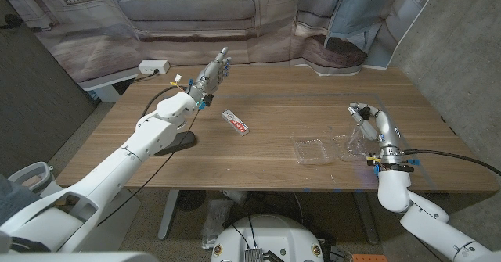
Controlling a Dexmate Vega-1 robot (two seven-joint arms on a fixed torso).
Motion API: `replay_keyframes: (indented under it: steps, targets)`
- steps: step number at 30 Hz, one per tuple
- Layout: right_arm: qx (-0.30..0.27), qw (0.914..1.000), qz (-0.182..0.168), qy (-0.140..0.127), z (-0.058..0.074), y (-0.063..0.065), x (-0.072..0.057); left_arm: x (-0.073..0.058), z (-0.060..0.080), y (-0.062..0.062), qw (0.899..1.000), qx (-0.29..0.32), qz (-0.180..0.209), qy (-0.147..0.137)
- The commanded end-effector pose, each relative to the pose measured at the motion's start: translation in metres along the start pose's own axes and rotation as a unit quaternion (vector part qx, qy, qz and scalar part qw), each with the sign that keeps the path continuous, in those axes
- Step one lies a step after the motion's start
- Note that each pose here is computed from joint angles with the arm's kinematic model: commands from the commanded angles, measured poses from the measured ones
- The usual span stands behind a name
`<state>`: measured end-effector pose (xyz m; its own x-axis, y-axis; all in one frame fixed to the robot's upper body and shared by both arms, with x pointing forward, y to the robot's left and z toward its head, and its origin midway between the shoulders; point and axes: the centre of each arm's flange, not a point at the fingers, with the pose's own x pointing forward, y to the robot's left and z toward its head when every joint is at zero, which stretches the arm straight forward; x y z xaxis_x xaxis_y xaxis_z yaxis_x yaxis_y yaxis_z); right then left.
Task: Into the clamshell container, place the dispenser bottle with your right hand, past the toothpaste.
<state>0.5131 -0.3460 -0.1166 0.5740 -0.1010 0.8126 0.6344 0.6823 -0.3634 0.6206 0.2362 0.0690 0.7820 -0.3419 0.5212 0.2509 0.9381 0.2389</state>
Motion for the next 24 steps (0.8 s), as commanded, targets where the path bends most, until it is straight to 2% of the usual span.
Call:
replay_keyframes:
  steps: [1, 24]
  targets:
    - [-0.008, 0.9999, 0.01, 0.007, -0.0004, -0.003, -0.0028, 0.0003, 0.0001, -0.0036, 1.0, 0.0, -0.002, 0.0]
    - [-0.016, 0.999, 0.037, 0.019, 0.0001, -0.0028, -0.0008, 0.0038, -0.002, -0.0032, 1.0, 0.001, -0.007, 0.009]
